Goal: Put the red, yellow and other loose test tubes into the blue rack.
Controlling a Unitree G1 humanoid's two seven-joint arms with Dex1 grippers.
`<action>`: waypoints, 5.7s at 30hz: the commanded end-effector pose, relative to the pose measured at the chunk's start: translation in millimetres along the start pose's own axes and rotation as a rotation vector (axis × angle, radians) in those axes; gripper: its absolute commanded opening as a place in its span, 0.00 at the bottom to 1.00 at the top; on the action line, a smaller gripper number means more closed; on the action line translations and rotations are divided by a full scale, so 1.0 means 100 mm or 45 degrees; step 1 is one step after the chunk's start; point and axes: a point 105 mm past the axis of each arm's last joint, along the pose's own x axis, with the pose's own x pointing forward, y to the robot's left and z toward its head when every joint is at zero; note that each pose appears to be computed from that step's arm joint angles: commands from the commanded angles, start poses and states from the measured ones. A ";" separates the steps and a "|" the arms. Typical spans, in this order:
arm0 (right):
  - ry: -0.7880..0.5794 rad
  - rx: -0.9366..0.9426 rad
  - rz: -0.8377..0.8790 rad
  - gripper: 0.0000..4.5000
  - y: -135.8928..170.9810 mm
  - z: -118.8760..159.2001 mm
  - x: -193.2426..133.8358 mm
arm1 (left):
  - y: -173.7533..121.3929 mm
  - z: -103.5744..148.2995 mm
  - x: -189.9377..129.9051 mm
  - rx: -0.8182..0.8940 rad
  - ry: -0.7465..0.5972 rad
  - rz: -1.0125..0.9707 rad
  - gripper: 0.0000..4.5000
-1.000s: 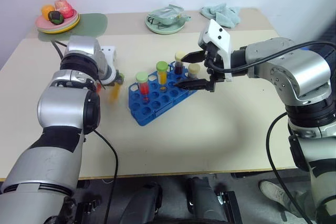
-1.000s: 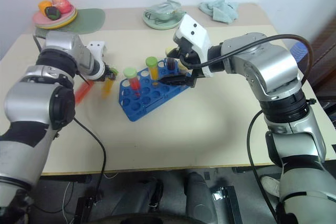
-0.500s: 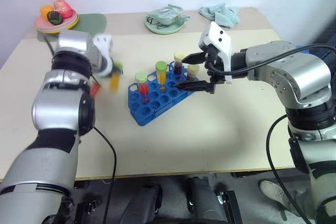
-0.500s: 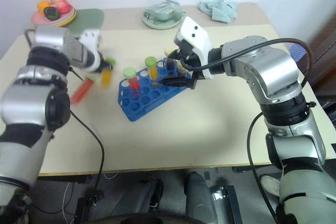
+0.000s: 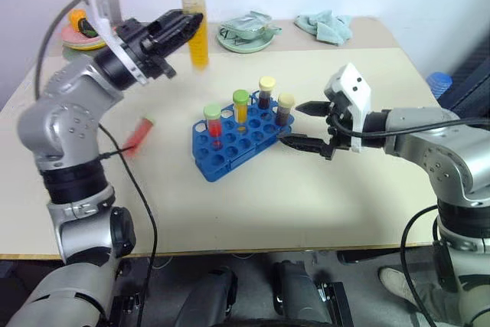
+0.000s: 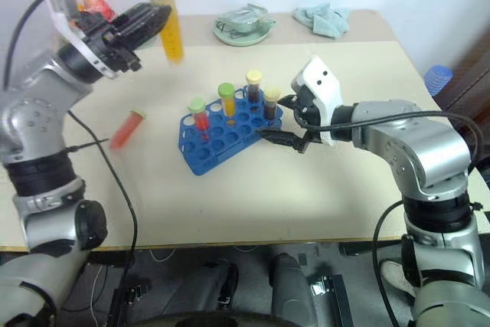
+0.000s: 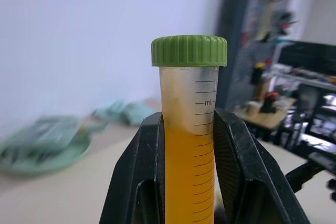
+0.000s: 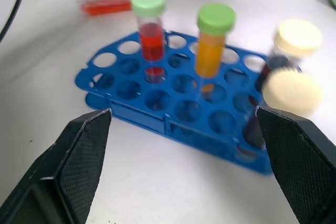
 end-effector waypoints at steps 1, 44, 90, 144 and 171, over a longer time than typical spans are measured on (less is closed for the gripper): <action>-0.067 -0.031 -0.053 1.00 0.05 0.10 -0.08 | -0.22 0.00 0.10 0.105 -0.070 -0.120 0.15; -0.184 0.113 -0.259 1.00 0.30 -0.10 -0.31 | -0.56 -1.27 0.08 0.151 -0.036 0.035 0.15; -0.208 0.114 -0.329 1.00 0.26 -0.10 -0.42 | -0.50 -1.70 0.26 0.189 0.049 0.106 0.15; -0.234 0.146 -0.376 1.00 0.35 -0.19 -0.38 | -0.39 -1.97 -0.02 -0.017 0.162 0.080 0.15; -0.223 0.160 -0.367 1.00 0.48 -0.26 -0.40 | -0.47 -1.97 0.11 -0.030 0.167 -0.056 0.15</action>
